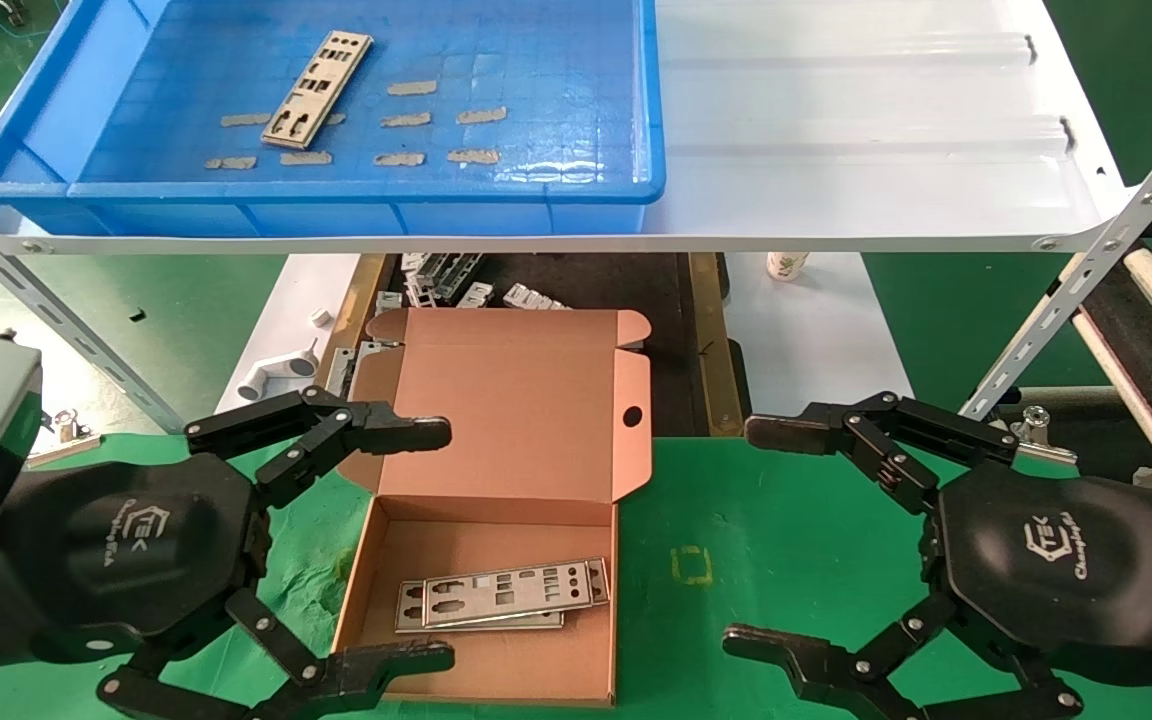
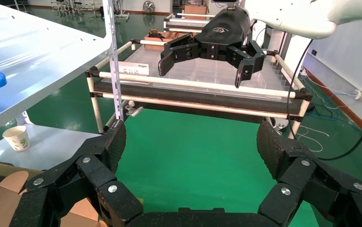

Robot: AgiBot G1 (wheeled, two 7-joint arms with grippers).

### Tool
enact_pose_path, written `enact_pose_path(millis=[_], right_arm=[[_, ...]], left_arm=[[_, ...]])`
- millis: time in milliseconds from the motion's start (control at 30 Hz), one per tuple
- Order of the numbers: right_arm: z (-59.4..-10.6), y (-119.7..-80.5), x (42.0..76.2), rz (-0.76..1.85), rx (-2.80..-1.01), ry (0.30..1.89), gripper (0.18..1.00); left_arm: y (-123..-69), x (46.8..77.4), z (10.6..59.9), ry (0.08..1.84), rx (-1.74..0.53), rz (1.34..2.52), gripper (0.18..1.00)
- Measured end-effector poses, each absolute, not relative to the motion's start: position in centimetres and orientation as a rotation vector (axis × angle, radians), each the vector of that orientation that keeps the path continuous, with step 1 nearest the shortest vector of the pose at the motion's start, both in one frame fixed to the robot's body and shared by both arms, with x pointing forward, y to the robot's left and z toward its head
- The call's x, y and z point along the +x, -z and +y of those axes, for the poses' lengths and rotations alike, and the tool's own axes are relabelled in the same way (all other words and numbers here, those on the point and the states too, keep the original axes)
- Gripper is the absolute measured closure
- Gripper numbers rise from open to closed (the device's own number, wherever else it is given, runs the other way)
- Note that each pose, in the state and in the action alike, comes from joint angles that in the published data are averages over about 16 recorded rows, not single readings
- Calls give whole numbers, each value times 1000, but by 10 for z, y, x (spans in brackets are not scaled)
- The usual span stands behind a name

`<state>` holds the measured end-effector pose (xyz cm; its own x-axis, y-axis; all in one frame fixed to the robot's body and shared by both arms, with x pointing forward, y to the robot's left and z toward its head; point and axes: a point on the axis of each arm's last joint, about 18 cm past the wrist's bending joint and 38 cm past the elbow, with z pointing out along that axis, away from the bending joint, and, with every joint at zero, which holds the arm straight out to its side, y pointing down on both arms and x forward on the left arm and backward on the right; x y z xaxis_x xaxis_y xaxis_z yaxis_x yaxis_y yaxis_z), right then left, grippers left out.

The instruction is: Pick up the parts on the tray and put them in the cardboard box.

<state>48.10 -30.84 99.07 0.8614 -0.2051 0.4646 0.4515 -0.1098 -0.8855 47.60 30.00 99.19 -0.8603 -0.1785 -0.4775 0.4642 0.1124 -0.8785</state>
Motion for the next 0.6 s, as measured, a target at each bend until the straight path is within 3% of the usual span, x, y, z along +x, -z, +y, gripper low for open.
enact_pose_path(millis=[600], right_arm=[[-308, -991, 481, -198, -1588, 561, 178]], left_arm=[[-992, 476, 300, 1798, 277, 1925, 184]])
